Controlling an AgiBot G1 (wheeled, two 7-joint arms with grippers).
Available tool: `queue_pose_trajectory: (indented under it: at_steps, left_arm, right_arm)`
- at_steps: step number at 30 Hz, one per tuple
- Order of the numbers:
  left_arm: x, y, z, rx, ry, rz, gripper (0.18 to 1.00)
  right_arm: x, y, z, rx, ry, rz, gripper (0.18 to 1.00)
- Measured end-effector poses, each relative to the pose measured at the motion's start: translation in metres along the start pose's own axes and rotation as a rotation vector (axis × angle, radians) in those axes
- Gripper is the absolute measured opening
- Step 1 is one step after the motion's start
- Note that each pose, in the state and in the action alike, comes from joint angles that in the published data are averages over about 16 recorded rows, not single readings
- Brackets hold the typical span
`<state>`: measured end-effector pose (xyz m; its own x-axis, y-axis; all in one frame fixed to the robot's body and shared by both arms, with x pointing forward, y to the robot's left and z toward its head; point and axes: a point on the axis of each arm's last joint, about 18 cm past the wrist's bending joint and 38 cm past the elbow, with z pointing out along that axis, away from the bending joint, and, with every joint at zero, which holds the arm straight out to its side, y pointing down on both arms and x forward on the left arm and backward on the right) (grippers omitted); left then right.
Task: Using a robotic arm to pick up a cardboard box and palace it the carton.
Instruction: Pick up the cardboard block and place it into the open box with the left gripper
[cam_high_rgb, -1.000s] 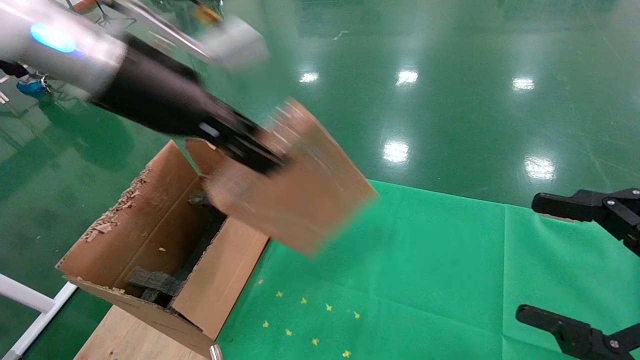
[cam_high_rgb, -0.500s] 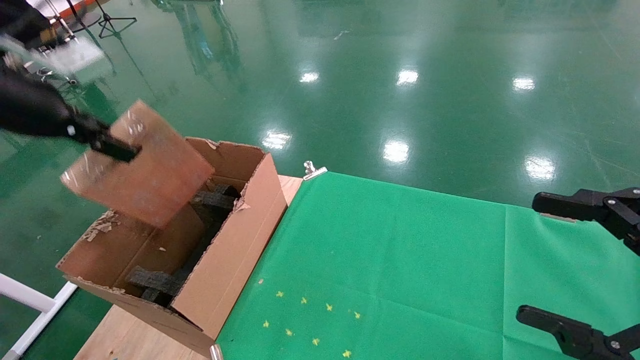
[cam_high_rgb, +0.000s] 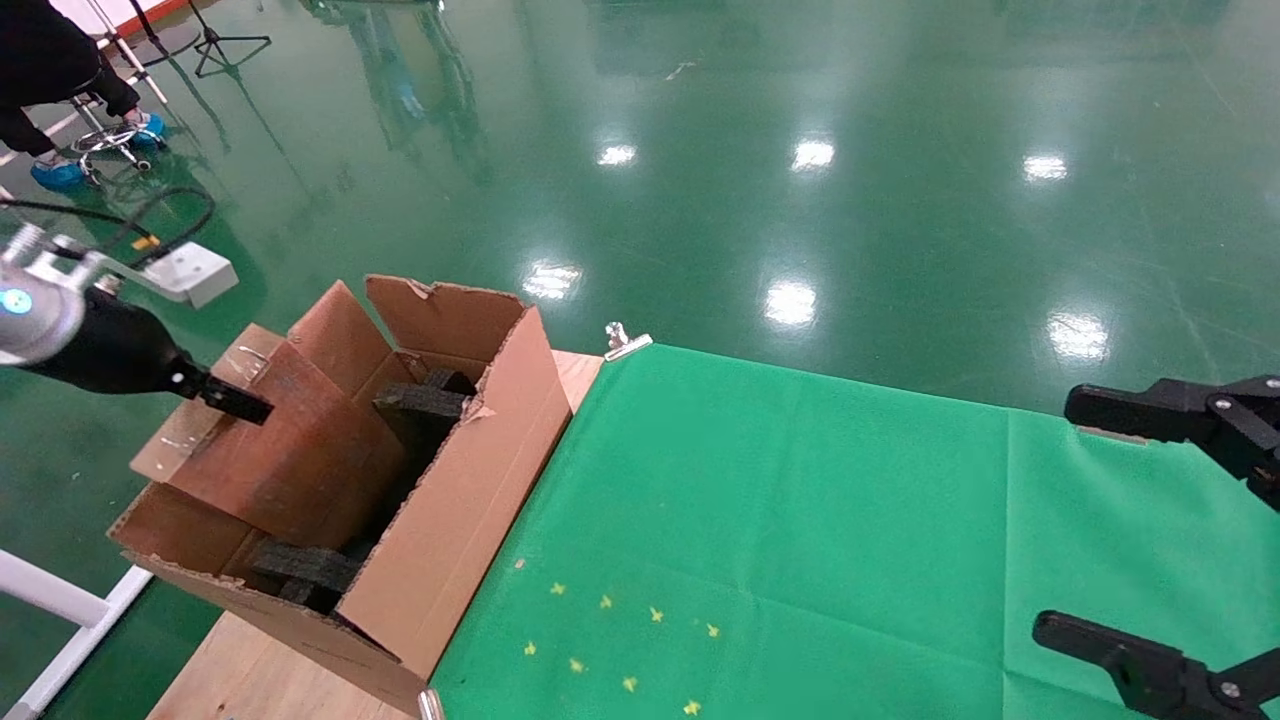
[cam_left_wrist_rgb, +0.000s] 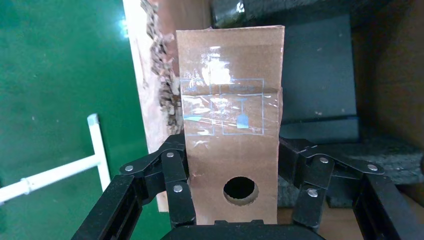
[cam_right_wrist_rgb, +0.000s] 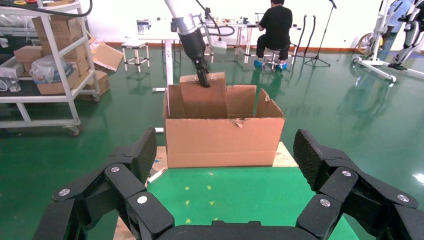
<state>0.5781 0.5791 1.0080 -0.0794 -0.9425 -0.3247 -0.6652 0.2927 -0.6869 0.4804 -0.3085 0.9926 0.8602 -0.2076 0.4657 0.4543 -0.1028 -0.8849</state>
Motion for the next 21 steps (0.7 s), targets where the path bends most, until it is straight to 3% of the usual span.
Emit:
queue_pose_trajectory:
  at_steps: [21]
  left_arm:
    - [0.014,0.016,0.095,-0.027,-0.135,-0.153,0.357]
  right_arm:
    - [0.000,0.000,0.000,0.000,0.000,0.000,1.001]
